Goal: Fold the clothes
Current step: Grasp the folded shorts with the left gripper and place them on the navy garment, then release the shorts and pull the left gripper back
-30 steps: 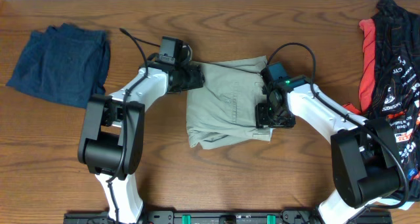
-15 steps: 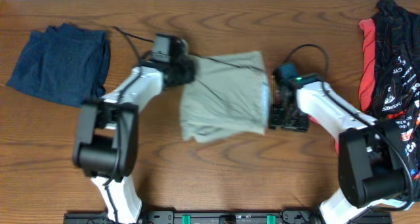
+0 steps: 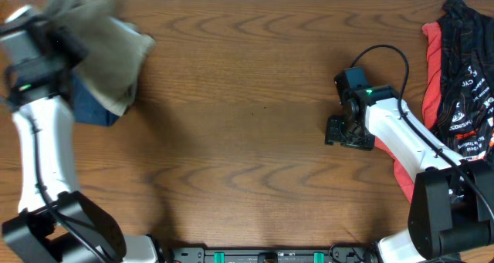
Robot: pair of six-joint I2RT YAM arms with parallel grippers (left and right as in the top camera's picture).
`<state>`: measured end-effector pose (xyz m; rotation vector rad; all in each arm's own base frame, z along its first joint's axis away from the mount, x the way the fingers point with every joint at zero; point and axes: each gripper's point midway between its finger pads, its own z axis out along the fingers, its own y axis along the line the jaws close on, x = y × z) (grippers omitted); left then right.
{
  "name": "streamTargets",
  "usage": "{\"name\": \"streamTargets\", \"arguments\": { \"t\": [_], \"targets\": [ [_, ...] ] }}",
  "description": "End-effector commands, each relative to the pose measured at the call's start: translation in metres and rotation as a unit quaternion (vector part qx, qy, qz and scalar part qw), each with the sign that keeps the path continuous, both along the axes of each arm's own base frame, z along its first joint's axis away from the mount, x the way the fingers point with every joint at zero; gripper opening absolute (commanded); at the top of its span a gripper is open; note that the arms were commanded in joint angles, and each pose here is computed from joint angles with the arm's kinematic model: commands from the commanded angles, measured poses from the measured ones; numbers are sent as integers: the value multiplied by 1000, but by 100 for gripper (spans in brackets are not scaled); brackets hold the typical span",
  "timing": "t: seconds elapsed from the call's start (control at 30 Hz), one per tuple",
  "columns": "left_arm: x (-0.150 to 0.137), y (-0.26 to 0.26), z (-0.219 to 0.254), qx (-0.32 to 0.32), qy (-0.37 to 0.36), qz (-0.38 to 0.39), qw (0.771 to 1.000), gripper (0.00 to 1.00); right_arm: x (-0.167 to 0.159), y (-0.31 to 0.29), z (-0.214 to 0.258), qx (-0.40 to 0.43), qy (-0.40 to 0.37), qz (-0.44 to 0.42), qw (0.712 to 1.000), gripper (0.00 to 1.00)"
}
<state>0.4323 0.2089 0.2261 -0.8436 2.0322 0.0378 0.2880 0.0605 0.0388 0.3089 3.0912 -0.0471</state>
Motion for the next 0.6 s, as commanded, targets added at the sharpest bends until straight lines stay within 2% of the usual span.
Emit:
{"name": "streamTargets", "arguments": {
  "t": [0.0, 0.1, 0.33, 0.43, 0.53, 0.57],
  "targets": [
    [-21, 26, -24, -28, 34, 47, 998, 98, 2, -3, 3, -2, -9, -8, 1000, 64],
    [-31, 34, -33, -67, 35, 85, 994, 98, 2, -3, 3, -2, -9, -8, 1000, 64],
    [-10, -7, -32, -113, 19, 6, 993, 98, 2, -3, 3, -2, -9, -8, 1000, 69],
    [-3, -31, -36, -117, 31, -20, 992, 98, 4, -1, 3, 4, -12, -8, 1000, 75],
    [5, -67, -42, -113, 52, -66, 990, 98, 10, 8, 3, 28, -23, -6, 999, 86],
    [8, -83, -44, -108, 61, -88, 988, 98, 13, 12, 4, 38, -28, -6, 999, 93]
  ]
}}
